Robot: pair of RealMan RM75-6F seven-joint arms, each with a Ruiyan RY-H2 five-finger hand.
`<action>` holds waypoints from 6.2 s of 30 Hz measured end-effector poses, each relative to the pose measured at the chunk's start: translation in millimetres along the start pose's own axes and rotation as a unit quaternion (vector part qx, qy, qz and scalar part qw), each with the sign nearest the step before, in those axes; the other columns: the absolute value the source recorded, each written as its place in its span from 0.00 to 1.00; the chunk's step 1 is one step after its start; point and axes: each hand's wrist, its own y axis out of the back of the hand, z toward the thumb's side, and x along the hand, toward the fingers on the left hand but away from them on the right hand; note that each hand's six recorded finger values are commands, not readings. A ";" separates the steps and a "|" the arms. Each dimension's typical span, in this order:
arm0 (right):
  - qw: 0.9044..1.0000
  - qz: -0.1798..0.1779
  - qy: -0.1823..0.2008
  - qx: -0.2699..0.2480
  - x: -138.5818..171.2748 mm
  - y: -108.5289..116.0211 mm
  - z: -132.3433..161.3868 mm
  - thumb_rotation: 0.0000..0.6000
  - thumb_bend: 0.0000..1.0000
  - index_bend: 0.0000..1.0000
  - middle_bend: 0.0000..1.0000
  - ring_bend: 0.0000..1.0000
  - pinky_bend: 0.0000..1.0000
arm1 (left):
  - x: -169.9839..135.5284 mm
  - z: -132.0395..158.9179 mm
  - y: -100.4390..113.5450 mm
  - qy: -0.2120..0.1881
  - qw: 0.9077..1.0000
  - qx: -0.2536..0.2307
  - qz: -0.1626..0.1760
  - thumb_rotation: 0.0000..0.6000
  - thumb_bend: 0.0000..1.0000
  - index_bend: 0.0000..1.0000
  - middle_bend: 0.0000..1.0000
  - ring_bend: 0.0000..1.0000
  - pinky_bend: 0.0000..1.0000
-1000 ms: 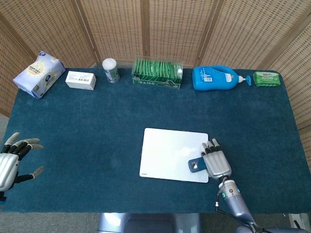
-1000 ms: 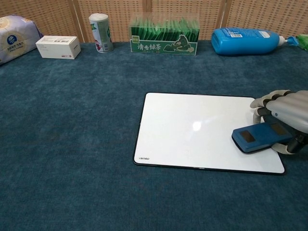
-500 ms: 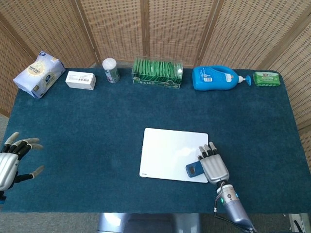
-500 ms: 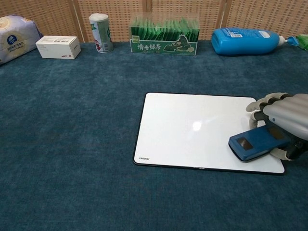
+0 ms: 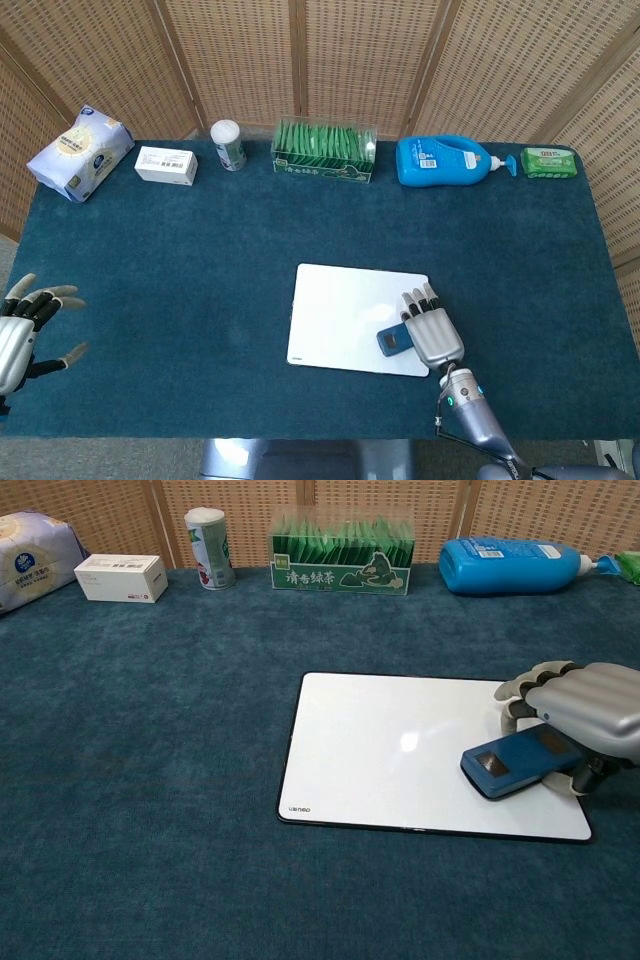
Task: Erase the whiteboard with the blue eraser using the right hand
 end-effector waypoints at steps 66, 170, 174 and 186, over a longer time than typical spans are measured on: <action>0.999 0.004 0.002 0.034 -11.9 -3.6 -13.9 1.00 0.41 0.72 0.13 0.00 0.00 | -7.0 -9.0 3.6 0.009 1.000 -0.001 0.006 1.00 0.26 0.36 0.28 0.26 0.07; 0.966 -0.145 -0.187 -0.107 62.2 57.0 -168.5 0.99 0.35 0.24 0.08 0.00 0.00 | -3.3 -0.2 -4.5 0.062 0.997 0.040 0.016 1.00 0.26 0.38 0.30 0.27 0.08; 0.958 -0.156 -0.224 -0.088 76.4 53.3 -182.7 1.00 0.35 0.24 0.09 0.00 0.00 | -8.1 -12.6 -2.9 0.094 0.994 0.050 0.020 1.00 0.26 0.38 0.30 0.27 0.08; 0.946 -0.147 -0.270 -0.103 113.3 30.1 -200.8 1.00 0.35 0.24 0.10 0.00 0.00 | -14.2 -15.8 -2.3 0.110 0.989 0.090 0.032 1.00 0.26 0.38 0.30 0.27 0.08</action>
